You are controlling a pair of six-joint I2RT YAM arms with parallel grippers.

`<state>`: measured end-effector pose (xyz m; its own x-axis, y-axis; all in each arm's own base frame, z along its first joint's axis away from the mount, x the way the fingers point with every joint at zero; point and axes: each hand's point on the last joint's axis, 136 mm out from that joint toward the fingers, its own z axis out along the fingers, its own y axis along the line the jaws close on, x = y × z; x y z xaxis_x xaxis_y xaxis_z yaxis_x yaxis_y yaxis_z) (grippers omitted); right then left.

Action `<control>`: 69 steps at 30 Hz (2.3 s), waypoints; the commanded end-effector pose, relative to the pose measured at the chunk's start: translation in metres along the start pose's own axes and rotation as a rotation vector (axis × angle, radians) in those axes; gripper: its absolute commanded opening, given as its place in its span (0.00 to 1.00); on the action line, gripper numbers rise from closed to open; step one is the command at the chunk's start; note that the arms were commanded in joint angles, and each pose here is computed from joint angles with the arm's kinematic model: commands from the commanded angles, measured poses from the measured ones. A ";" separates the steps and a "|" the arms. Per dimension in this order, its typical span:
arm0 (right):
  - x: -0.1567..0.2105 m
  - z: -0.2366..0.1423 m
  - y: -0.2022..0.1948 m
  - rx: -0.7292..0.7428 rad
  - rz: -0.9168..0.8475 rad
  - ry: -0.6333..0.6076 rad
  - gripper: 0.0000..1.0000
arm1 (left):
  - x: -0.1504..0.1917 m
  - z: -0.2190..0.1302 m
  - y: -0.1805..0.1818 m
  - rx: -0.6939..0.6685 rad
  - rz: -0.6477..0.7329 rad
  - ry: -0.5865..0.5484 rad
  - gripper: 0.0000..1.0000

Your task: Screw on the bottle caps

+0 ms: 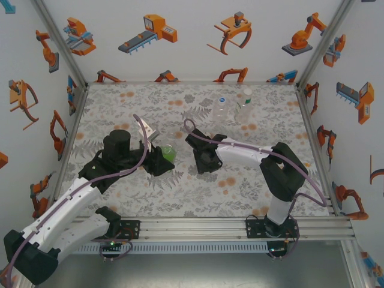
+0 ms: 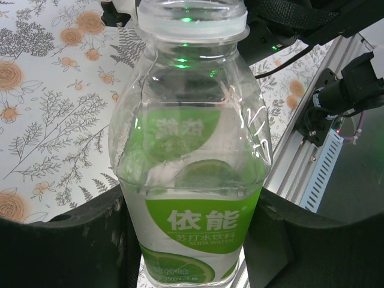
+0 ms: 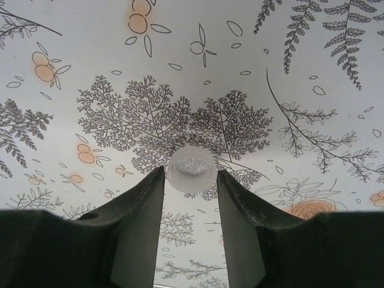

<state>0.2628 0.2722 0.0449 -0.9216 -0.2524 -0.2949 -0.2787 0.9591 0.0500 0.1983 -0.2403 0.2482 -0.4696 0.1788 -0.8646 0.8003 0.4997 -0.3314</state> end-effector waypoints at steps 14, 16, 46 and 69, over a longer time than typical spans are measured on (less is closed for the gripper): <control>-0.003 0.002 0.009 -0.018 0.010 0.007 0.41 | -0.005 0.002 -0.003 0.023 0.003 -0.017 0.06; -0.001 0.004 0.008 -0.016 0.011 0.012 0.42 | -0.005 0.002 -0.003 0.023 0.001 -0.013 0.06; -0.001 0.010 0.020 -0.212 0.145 -0.019 0.21 | -0.004 0.003 -0.002 0.019 -0.006 0.001 0.05; 0.020 0.014 -0.056 -0.178 0.409 0.017 0.44 | -0.007 0.007 -0.003 0.025 -0.016 0.004 0.05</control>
<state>0.2619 0.2332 0.0332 -0.9651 0.1706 -0.1988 0.0664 0.8934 0.4443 0.2024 -0.2435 0.2368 -0.5006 0.1975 -0.8428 0.7877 0.5077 -0.3489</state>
